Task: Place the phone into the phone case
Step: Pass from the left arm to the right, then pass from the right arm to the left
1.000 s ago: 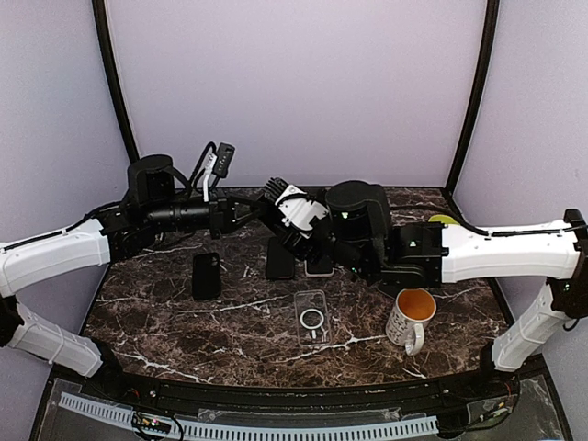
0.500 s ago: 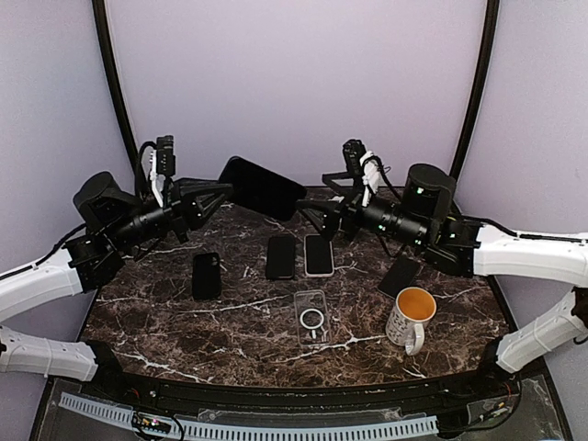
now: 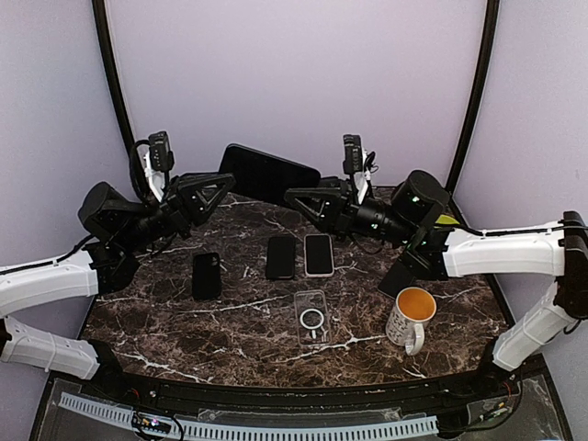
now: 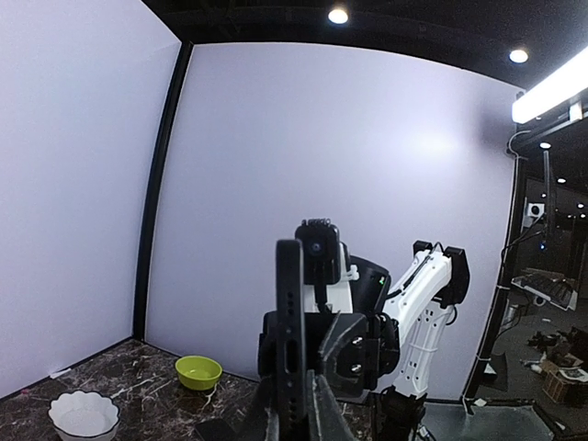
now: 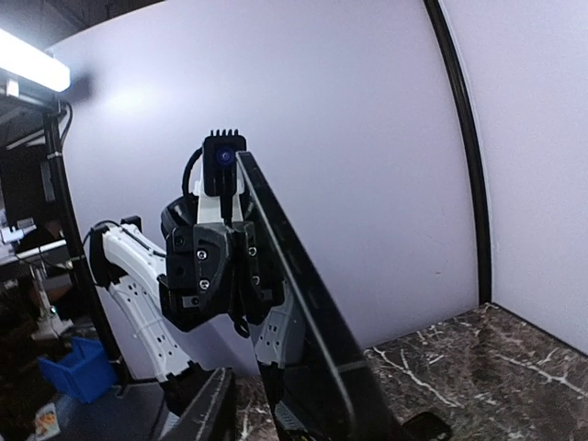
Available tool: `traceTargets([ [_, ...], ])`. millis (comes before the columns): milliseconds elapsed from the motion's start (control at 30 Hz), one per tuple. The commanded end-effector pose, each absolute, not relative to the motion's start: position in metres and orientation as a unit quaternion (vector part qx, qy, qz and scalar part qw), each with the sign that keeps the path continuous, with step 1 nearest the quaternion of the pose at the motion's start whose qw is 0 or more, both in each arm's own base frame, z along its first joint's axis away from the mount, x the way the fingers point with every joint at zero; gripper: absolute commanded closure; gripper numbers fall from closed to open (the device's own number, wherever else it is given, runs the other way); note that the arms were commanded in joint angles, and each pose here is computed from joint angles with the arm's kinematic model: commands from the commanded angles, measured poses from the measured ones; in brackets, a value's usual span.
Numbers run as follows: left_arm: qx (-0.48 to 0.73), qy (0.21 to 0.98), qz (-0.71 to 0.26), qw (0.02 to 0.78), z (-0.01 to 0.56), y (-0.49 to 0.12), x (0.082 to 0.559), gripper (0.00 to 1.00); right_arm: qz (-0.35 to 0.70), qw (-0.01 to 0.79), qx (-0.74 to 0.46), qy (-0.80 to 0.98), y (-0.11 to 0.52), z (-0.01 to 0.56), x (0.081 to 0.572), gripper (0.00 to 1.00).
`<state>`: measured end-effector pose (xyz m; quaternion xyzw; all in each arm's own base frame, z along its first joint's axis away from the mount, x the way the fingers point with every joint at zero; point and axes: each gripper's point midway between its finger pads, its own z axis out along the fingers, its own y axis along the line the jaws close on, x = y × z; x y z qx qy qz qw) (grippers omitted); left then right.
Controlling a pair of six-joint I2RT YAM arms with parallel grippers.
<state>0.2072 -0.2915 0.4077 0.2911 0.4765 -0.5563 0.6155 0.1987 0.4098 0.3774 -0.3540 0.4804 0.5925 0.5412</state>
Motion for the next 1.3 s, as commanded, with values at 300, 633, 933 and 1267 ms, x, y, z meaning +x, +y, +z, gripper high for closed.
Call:
traceTargets([
  [300, 0.308, 0.523, -0.497, 0.621, 0.393, -0.287, 0.211, 0.48, 0.508, 0.555, -0.449, 0.482, 0.39, 0.399, 0.182, 1.0],
  [633, 0.455, 0.629, -0.34, 0.531, 0.335, -0.28, 0.202, 0.25, 0.255, 0.317, -0.629, 0.662, 0.343, 0.317, 0.18, 1.0],
  [933, 0.533, 0.585, -0.351, 0.501, 0.318, -0.325, 0.181, 0.27, 0.226, 0.35, -0.682, 0.601, 0.361, 0.354, 0.167, 1.0],
  [1267, 0.55, 0.574, -0.353, 0.494, 0.31, -0.348, 0.179, 0.66, 0.218, 0.334, -0.724, 0.563, 0.38, 0.355, 0.154, 1.0],
])
